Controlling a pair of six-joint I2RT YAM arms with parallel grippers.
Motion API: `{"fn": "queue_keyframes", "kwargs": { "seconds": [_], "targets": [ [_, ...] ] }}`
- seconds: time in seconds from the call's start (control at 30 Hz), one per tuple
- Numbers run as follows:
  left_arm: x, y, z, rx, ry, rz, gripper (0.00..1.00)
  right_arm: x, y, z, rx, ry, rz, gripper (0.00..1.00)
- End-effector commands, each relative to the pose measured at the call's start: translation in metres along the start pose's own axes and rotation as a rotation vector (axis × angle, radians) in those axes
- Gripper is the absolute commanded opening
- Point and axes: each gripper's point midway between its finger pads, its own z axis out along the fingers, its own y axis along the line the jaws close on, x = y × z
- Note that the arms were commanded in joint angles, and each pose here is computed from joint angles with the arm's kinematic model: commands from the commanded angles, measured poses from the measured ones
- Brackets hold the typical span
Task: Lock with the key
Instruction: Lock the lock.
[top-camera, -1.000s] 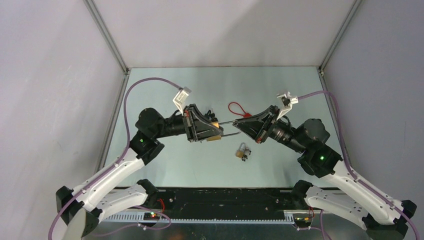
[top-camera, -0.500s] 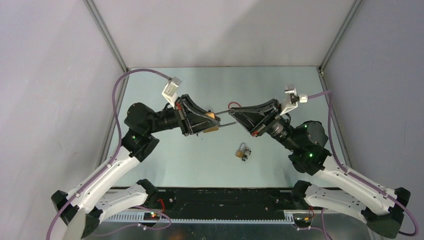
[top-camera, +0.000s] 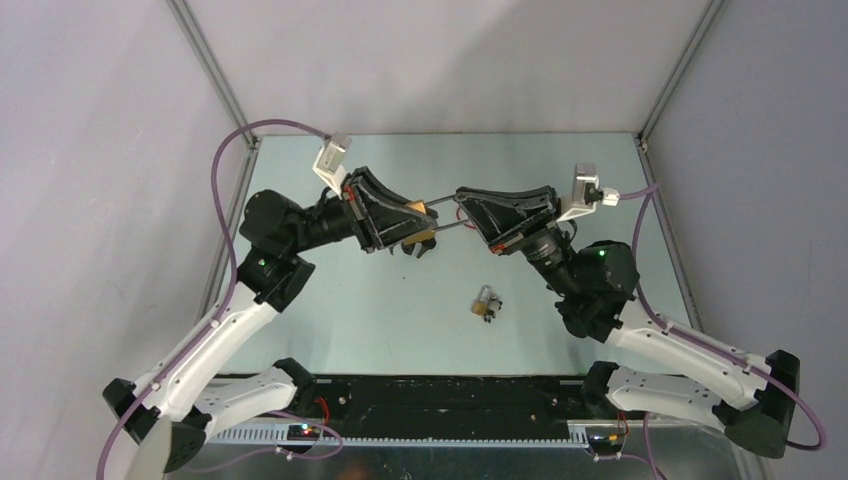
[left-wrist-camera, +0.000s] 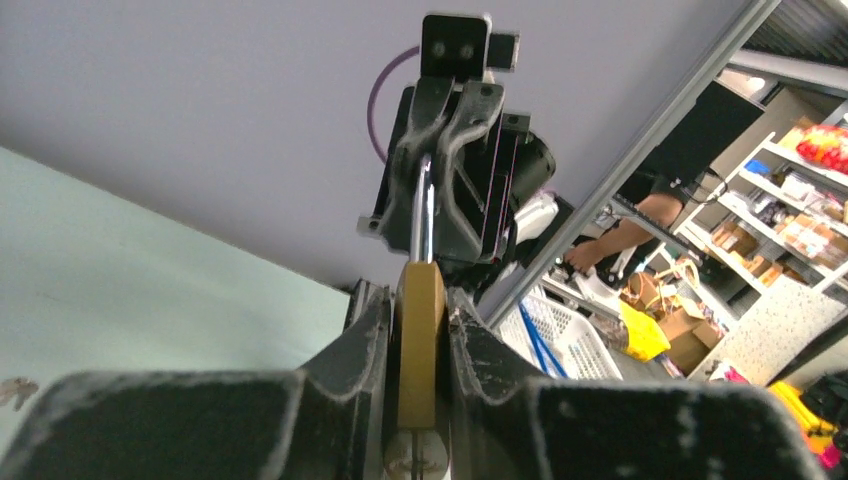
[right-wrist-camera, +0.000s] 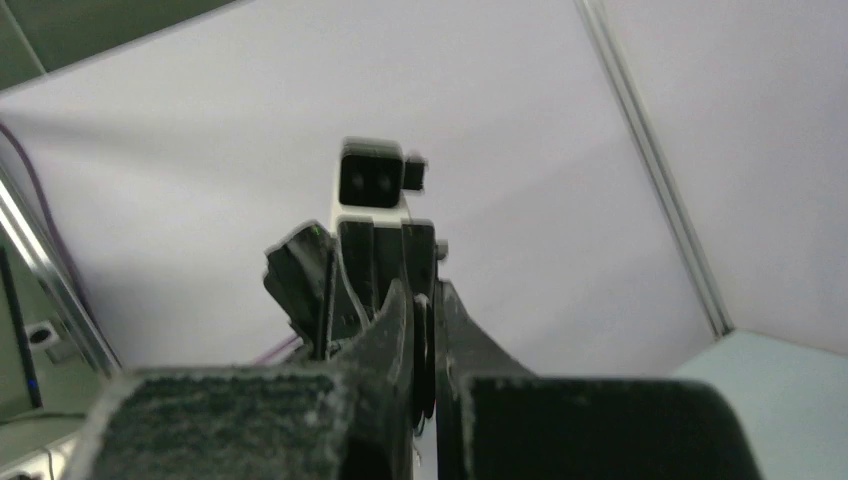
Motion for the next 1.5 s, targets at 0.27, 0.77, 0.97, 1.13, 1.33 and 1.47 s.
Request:
{"fn": "queue_keyframes", "kwargs": {
  "seconds": [0.27,0.77,0.97,1.13,1.33,1.47],
  "targets": [
    [-0.007,0.085,0.05,-0.193,-0.037,-0.08,0.0,0.28,-0.044,-0.138,0.062,1.032,0.081,0.0],
    [0.027,0.089,0.012,-0.246,-0.019,-0.141,0.0,0.1,-0.064,-0.105,0.18,0.607,0.057,0.29],
    [0.034,0.084,0.003,-0.252,-0.03,-0.206,0.0,0.07,-0.043,-0.099,0.114,0.531,0.156,0.85],
    [0.039,0.075,-0.004,-0.236,-0.026,-0.223,0.0,0.065,-0.045,-0.099,0.145,0.51,0.208,0.88],
    [0.037,0.057,-0.011,-0.199,-0.032,-0.227,0.0,0.054,-0.048,-0.096,0.161,0.433,0.239,0.78],
    [0.035,0.042,-0.015,-0.159,-0.031,-0.218,0.0,0.049,-0.045,-0.088,0.138,0.405,0.265,0.68]
  ]
}}
